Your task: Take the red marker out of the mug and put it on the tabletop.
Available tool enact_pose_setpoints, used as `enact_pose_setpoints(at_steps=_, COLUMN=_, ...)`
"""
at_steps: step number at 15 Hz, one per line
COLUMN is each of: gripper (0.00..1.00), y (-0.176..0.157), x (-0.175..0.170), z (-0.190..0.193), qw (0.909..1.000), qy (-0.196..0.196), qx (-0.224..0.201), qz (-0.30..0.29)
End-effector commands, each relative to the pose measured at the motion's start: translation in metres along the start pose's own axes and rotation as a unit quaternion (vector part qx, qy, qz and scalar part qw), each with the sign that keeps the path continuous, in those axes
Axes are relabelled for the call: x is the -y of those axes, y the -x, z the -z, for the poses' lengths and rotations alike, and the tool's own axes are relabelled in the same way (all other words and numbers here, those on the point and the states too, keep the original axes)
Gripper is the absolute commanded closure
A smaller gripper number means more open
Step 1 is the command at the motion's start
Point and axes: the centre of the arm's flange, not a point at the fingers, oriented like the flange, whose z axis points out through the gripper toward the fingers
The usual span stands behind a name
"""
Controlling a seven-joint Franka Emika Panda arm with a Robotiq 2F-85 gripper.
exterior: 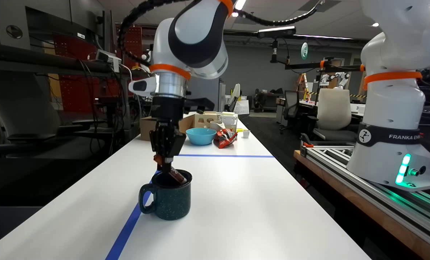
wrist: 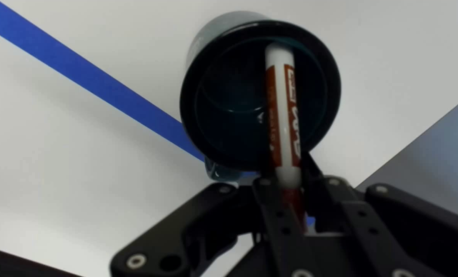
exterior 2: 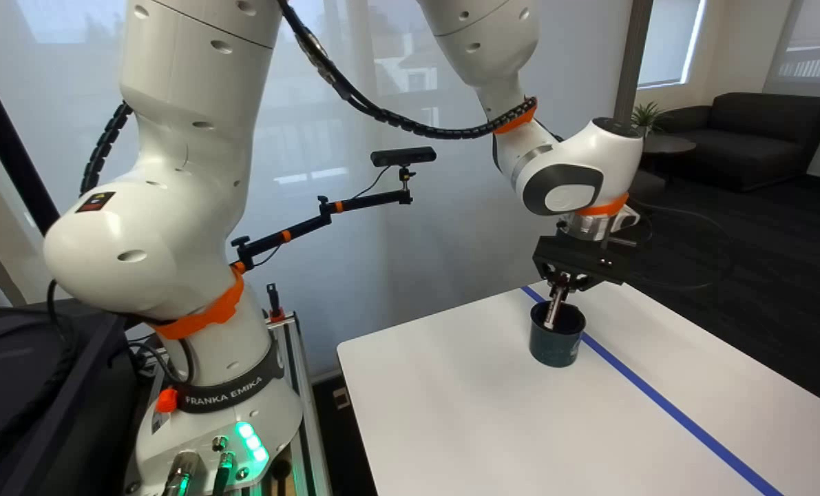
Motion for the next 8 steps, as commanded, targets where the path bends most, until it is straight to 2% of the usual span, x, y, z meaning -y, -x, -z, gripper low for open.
enact_pose_setpoints(at_steps=1, gripper=0.95, y=0.027, x=0.038, z=0.069, qw=0.9995, qy=0.012, qx=0.0, qz=-0.029)
enact_pose_setpoints(at_steps=5, gripper=0.95, y=0.08, x=0.053, z=0.109, qw=0.9929, qy=0.046, qx=0.031, qz=-0.106)
enact_pose_setpoints(at_steps=8, gripper=0.95, y=0.121, x=0.048, z=0.103, qw=0.9854, qy=0.04, qx=0.037, qz=-0.161)
